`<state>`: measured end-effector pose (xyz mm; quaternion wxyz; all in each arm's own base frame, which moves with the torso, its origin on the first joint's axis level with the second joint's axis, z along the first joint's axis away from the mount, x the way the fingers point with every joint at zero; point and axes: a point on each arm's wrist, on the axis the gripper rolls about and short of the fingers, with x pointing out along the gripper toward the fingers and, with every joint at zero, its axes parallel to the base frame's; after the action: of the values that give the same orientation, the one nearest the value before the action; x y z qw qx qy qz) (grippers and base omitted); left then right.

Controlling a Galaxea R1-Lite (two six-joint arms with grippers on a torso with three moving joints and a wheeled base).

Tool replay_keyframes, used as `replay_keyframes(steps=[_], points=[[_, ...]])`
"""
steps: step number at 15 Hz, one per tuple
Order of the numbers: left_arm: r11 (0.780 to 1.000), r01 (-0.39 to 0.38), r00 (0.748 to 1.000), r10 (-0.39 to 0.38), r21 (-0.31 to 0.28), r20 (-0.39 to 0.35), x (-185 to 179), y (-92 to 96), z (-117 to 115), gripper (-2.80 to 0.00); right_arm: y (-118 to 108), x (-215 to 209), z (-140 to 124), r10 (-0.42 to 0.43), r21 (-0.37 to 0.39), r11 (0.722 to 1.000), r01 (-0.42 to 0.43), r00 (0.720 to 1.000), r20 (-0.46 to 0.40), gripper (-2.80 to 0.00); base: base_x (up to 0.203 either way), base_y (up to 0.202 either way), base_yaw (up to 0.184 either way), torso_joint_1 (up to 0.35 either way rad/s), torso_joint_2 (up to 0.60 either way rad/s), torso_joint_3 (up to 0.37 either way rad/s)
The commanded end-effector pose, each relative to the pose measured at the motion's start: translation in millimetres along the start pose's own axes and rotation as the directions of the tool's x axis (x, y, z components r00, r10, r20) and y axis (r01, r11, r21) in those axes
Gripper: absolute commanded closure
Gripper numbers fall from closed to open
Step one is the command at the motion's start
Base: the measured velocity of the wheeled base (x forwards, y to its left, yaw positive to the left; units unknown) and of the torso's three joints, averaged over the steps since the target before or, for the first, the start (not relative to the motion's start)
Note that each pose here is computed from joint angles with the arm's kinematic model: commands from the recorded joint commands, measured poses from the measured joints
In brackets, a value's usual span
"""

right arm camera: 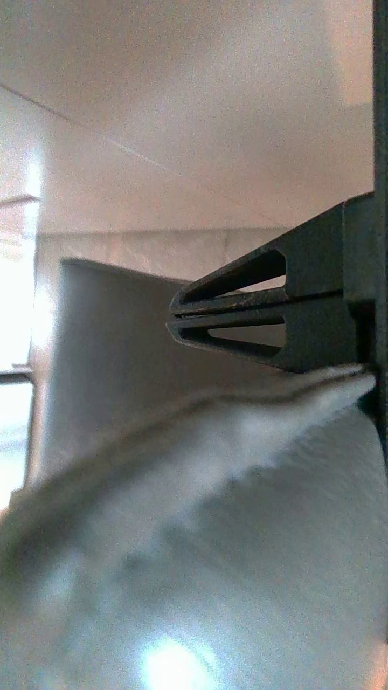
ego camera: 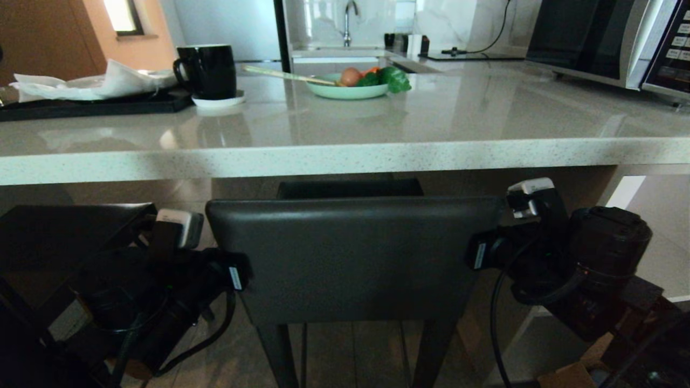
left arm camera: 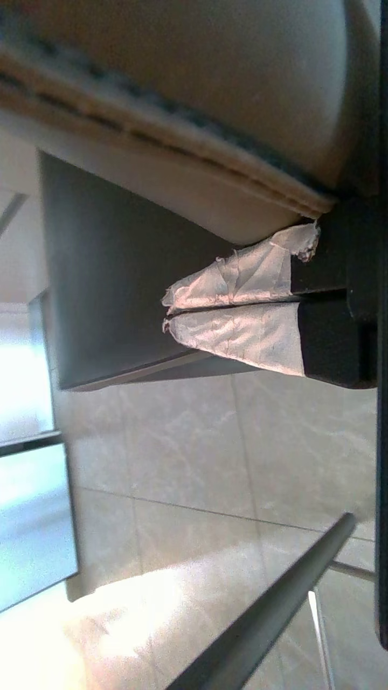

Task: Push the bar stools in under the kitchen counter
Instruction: Push the gray chair back under the dining table

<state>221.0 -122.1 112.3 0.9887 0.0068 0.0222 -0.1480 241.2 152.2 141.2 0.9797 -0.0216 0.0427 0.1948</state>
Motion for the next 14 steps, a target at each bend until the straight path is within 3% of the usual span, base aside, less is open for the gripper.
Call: replay_keyframes(steps=[1,4,8,14], points=[[0.999,-0.04,0.996,0.042,-0.021,0.082,-16,8.1,19,0.0,-11,-21,25,-0.036,0.026,0.999,0.033,0.994,0.107,0.0,0.0,0.0,0.0,0.0,0.0,0.0],[0.998,-0.058,0.995,0.059,-0.015,0.077,-23,10.4,19,0.0,-14,-25,22,-0.043,0.023,0.999,0.041,0.995,0.094,0.0,0.0,0.0,0.0,0.002,0.01,-0.002],[0.998,-0.06,0.998,0.06,0.001,0.019,2,5.5,2,0.0,-12,-6,14,-0.043,0.019,0.999,0.042,0.997,0.063,0.0,0.0,0.0,0.0,0.0,0.0,0.0],[0.995,-0.095,0.994,0.094,0.021,0.05,47,8.3,-2,0.0,-7,31,11,-0.045,0.01,0.999,0.044,0.997,0.07,0.0,0.0,0.0,0.0,0.0,0.0,0.0]])
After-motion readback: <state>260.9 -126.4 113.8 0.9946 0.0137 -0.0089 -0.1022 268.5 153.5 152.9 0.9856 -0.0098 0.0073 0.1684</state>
